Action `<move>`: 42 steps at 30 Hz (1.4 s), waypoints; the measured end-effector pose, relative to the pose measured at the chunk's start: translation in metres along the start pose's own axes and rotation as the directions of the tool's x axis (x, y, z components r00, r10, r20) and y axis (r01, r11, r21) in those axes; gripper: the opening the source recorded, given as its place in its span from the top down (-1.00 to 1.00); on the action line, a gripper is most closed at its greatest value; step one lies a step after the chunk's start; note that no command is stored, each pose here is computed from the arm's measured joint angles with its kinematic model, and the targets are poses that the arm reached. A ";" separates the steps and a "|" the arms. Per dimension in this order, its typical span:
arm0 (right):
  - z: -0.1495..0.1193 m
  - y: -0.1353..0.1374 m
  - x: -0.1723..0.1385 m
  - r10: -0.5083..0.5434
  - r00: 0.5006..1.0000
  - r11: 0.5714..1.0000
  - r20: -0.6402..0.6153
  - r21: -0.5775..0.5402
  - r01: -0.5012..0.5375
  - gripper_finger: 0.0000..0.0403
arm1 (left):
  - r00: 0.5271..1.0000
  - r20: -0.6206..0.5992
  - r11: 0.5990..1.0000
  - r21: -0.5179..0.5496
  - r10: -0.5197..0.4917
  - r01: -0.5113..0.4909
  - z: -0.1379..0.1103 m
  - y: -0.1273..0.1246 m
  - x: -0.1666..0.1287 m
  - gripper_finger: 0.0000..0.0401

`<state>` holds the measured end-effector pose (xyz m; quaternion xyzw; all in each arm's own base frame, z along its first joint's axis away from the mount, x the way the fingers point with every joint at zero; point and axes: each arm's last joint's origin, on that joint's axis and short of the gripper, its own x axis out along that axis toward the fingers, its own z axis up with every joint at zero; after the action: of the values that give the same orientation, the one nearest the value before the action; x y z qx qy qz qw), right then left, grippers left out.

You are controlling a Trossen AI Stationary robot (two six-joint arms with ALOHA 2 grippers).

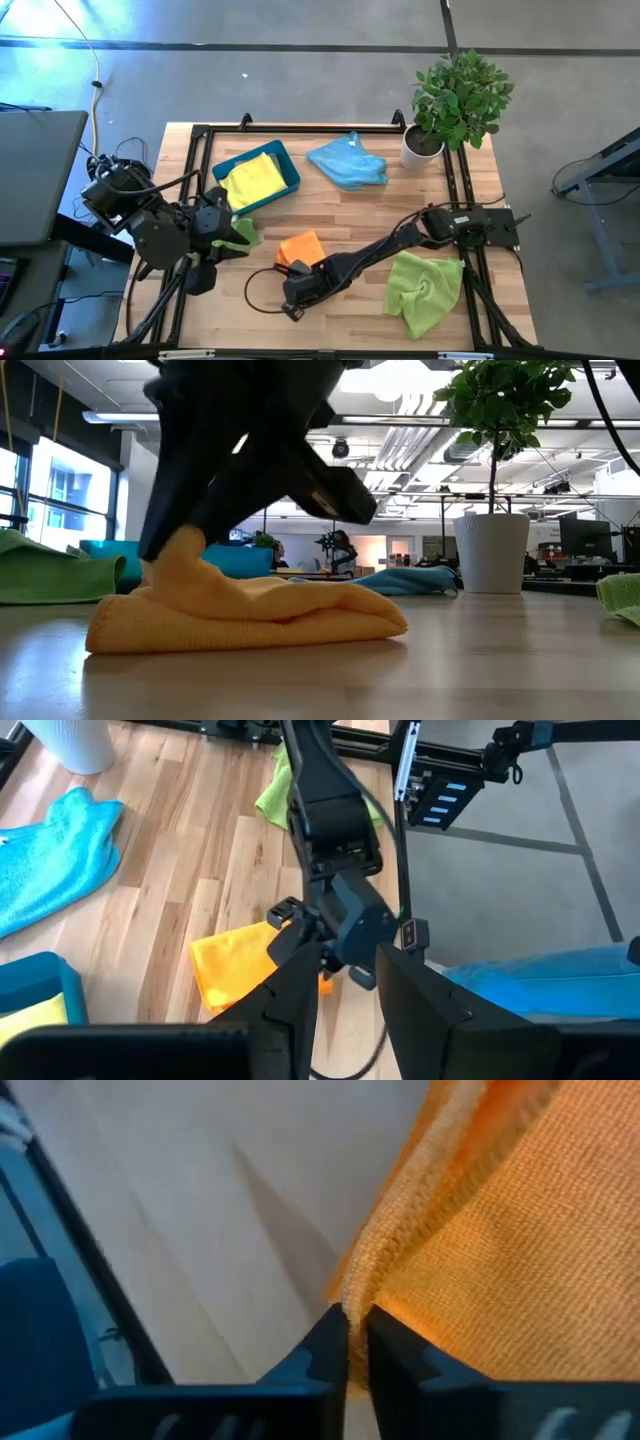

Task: Fold microfiber towels
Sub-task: Fold the orange microfiber cloth, then put the folded orange microfiber cloth into the bin

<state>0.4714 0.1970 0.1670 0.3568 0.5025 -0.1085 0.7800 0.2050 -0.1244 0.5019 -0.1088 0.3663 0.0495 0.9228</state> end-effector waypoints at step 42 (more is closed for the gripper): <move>-0.085 -0.062 -0.076 -0.104 0.992 0.606 0.078 -0.786 0.125 0.26 | 0.973 -0.221 0.990 -0.112 0.064 -0.090 -0.112 -0.051 0.207 0.18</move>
<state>0.3428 0.1947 0.1846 -0.0565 0.5112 0.0693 0.8548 0.2896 -0.1981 0.2894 -0.1550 0.4649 0.0952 0.8665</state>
